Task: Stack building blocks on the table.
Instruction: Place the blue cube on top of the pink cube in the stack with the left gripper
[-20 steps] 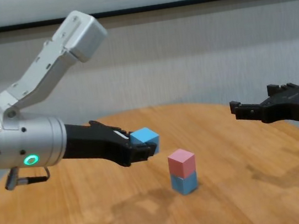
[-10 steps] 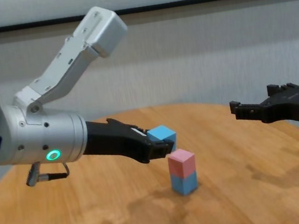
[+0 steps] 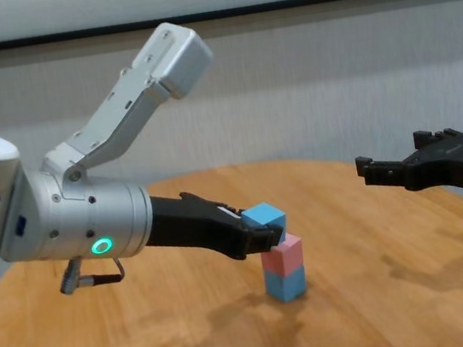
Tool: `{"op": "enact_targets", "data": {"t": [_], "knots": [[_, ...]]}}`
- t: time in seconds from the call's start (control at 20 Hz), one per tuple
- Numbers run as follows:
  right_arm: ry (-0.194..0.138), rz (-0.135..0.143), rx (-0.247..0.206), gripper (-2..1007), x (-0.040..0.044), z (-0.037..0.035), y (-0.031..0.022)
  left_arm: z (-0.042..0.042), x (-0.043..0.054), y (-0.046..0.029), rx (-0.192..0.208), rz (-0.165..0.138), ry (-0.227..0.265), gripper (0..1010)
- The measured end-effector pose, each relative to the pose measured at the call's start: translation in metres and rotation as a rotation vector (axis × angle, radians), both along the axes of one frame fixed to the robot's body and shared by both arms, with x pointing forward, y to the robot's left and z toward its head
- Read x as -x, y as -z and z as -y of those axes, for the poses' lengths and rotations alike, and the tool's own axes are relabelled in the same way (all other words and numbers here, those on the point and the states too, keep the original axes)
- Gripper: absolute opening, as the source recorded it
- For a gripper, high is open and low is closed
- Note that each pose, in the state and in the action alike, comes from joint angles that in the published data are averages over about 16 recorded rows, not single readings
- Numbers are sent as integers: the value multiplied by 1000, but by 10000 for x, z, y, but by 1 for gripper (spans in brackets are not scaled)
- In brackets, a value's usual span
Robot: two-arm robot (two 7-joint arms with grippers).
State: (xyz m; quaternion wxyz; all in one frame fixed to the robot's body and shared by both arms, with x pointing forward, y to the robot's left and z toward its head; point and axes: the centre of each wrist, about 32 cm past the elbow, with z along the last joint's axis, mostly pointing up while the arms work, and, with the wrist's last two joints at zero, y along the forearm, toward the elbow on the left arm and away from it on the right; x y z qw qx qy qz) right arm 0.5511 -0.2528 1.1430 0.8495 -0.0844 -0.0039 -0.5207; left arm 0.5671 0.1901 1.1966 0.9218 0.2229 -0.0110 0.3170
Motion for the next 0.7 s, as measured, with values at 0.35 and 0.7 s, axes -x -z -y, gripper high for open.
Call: {"op": "enact_targets", "data": {"t": [0.35,0.7], "knots": [[0,0,0,1004,0,0,0,63,-57,-1,2,0,3,394],[0,0,0,1004,0,0,0,125,-95,-10,0,3,5,394]]}}
